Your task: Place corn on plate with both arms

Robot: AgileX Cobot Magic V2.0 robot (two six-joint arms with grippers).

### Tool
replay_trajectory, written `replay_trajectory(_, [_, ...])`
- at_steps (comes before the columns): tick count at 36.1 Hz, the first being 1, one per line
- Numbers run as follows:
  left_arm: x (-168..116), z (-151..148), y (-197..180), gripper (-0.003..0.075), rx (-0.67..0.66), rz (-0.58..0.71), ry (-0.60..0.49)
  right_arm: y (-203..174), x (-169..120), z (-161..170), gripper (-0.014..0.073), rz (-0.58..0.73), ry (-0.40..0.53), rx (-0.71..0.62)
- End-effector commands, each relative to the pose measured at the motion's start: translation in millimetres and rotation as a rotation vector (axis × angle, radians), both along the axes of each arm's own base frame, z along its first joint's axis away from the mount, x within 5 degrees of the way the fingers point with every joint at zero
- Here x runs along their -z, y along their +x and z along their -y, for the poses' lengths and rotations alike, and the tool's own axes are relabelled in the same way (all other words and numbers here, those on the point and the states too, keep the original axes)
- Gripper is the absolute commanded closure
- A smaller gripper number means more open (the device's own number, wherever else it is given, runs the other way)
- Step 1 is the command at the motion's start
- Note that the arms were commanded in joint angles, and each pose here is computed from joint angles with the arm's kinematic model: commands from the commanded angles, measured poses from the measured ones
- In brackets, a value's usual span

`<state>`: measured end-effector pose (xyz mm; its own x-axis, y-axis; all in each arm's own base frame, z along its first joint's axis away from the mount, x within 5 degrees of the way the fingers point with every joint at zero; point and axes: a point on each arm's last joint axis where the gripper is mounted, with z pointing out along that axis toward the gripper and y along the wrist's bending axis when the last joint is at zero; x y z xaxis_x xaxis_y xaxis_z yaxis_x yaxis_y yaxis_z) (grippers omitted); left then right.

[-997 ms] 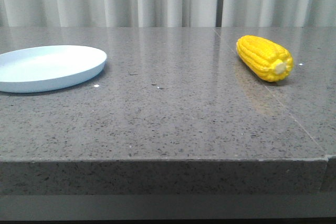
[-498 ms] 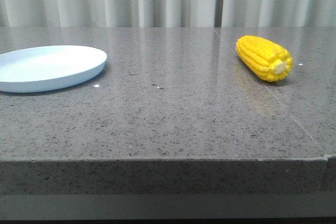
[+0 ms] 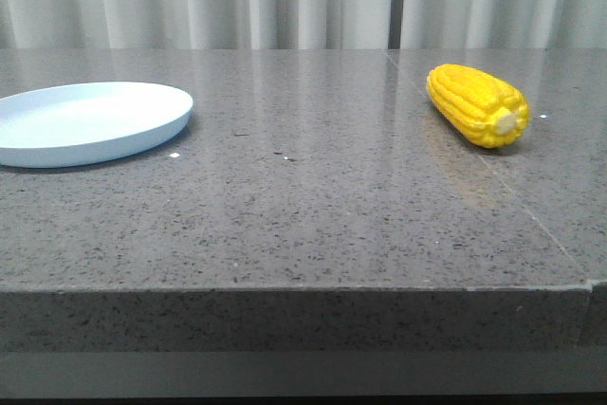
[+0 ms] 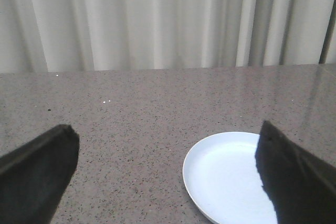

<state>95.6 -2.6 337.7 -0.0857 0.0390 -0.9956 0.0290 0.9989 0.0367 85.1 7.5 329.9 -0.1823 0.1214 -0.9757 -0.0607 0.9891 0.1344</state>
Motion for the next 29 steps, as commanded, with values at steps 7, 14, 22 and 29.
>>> replay_trajectory(7, [-19,1,0,0.0106,0.009,0.117,-0.005,1,-18,1,-0.0052,0.112,-0.005,0.015])
replay_trajectory(14, [-20,2,7,0.0122,0.016,0.110,-0.010,1,-18,1,-0.0052,0.112,-0.005,0.015])
replay_trajectory(22, [-36,5,59,0.0122,0.011,-0.040,-0.015,1,-18,1,-0.0052,0.112,-0.005,0.015])
replay_trajectory(29, [-49,29,106,0.0122,0.107,-0.164,0.008,1,-18,1,-0.0052,0.112,-0.005,0.015])
